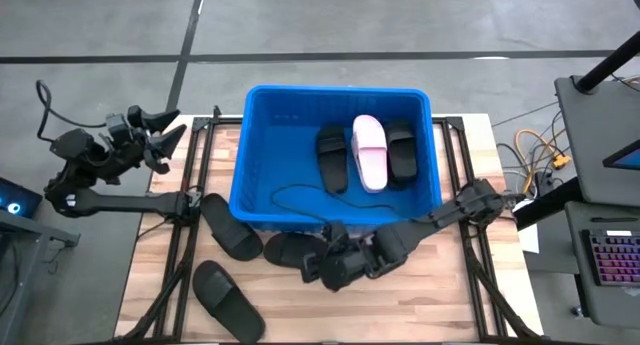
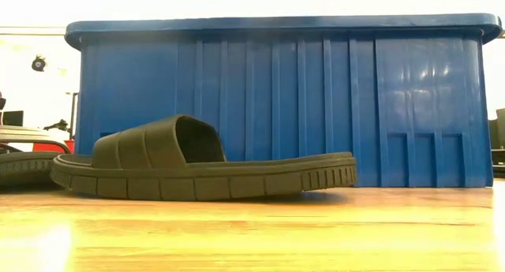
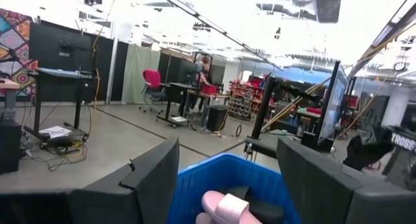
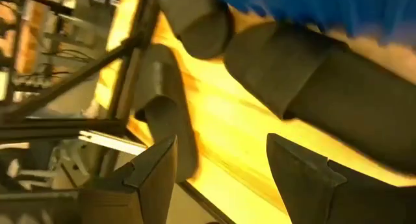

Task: Pick and place slides into bin
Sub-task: Put the black slide into the blue container

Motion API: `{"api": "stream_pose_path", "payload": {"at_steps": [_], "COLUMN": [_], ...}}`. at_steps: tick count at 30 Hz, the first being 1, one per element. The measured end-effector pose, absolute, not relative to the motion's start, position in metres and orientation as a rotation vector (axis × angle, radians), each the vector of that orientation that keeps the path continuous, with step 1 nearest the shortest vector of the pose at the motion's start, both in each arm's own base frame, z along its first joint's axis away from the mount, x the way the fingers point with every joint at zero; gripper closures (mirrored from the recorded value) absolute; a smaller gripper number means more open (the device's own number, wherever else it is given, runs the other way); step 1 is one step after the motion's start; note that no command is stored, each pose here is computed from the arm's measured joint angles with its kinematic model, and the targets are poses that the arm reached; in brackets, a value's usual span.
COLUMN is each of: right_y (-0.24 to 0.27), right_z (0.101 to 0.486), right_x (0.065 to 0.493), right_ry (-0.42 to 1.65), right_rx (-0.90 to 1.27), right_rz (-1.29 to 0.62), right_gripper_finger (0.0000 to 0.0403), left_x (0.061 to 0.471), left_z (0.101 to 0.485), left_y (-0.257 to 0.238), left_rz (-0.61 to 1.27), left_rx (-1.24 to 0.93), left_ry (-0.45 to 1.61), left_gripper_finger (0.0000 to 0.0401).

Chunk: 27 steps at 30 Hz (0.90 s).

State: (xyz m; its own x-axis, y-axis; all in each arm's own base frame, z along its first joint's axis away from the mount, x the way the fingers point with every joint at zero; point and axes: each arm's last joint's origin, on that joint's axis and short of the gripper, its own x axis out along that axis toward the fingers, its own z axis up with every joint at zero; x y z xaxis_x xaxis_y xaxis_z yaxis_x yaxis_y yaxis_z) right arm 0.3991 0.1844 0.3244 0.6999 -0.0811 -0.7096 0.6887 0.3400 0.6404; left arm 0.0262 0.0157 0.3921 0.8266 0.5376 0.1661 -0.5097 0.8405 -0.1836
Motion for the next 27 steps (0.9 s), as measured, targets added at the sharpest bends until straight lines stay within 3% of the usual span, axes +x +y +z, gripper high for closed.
{"api": "stream_pose_path", "payload": {"at_steps": [12,27], "right_y": [0.201,0.198], "right_z": [0.237,0.174], "right_x": [0.431,0.454], "right_ry": [0.728,0.520], "right_rx": [1.039,1.086], "right_rz": [-0.702,-0.902], "right_gripper_finger": [0.0177,0.0177], "left_x": [0.021,0.030], "left_z": [0.390,0.377], "left_y": [0.015,0.016], "left_rz": [0.557,0.559], "left_rx": [-0.135,-0.122], "left_ry": [-0.223,-0.166], "left_gripper_finger": [0.0157,0.0157]}}
